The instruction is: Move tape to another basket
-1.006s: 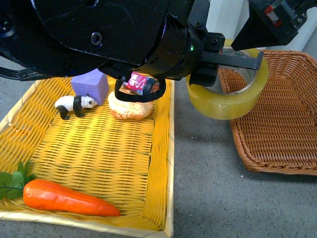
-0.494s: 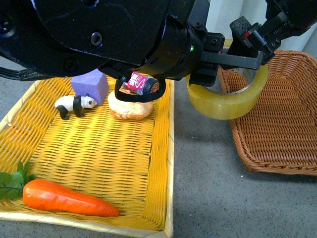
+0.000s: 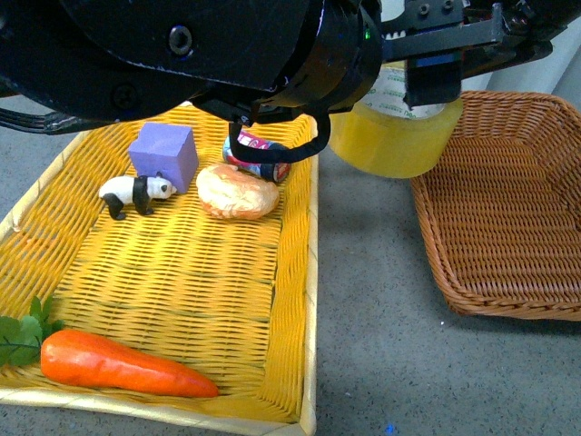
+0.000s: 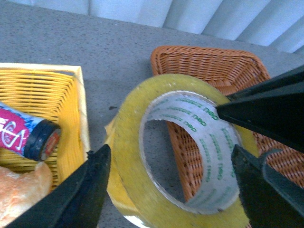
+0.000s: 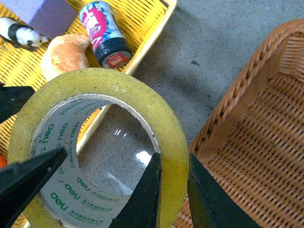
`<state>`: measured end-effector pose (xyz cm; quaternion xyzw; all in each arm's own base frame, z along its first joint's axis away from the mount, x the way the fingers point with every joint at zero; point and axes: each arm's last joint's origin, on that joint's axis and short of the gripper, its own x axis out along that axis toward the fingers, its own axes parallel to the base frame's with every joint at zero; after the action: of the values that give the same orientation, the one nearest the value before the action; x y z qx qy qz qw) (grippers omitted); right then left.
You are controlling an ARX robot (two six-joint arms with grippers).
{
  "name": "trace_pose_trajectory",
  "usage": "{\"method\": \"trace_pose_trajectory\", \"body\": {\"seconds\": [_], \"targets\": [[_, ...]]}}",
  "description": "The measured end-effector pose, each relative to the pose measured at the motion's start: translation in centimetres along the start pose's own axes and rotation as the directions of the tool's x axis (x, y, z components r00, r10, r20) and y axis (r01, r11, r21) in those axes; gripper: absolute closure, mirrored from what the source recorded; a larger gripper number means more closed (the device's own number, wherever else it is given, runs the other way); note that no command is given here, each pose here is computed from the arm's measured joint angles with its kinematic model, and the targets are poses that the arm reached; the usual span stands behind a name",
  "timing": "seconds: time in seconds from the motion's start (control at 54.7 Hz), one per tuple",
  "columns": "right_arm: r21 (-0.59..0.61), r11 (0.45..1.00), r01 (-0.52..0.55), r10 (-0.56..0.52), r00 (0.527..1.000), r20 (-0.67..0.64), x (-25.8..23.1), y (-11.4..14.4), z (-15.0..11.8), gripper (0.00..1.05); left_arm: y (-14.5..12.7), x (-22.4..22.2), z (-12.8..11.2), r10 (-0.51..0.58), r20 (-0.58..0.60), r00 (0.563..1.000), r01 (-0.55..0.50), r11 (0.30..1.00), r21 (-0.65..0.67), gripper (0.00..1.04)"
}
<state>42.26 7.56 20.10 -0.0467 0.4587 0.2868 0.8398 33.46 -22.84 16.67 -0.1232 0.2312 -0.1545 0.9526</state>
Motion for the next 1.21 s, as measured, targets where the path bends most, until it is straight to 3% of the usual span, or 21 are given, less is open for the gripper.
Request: {"method": "trace_pose_trajectory", "body": {"seconds": [0.183, 0.366, 0.585, 0.823, 1.207], "targets": [[0.045, 0.997, 0.063, -0.063, 0.998, 0.011, -0.3, -1.4, 0.5, 0.95, -0.4, -0.2, 0.6, -0.067, 0.046, 0.997, 0.069, 0.996, -0.061, 0.05], [0.072, 0.987, 0.144, -0.146, 0.989, 0.018, -0.9, -2.9, 0.6, 0.95, -0.1, -0.5, 1.2, -0.025, 0.102, 0.994, 0.036, 0.994, -0.101, 0.07], [0.139, 0.963, 0.23, -0.235, 0.972, 0.025, -2.1, -5.8, -0.5, 0.95, 1.9, -0.3, 1.8, 0.157, 0.149, 0.976, -0.133, 0.978, -0.159, 0.07], [0.218, 0.931, 0.293, -0.29, 0.956, -0.049, -2.7, -8.3, -4.8, 0.95, 6.9, -0.1, 3.0, 0.42, 0.171, 0.891, -0.37, 0.891, -0.261, 0.07], [0.203, 0.921, 0.334, -0.314, 0.941, -0.122, 0.0, -9.2, -8.4, 0.95, 12.1, -1.4, 3.7, 0.567, 0.187, 0.802, -0.496, 0.807, -0.321, 0.07]]}}
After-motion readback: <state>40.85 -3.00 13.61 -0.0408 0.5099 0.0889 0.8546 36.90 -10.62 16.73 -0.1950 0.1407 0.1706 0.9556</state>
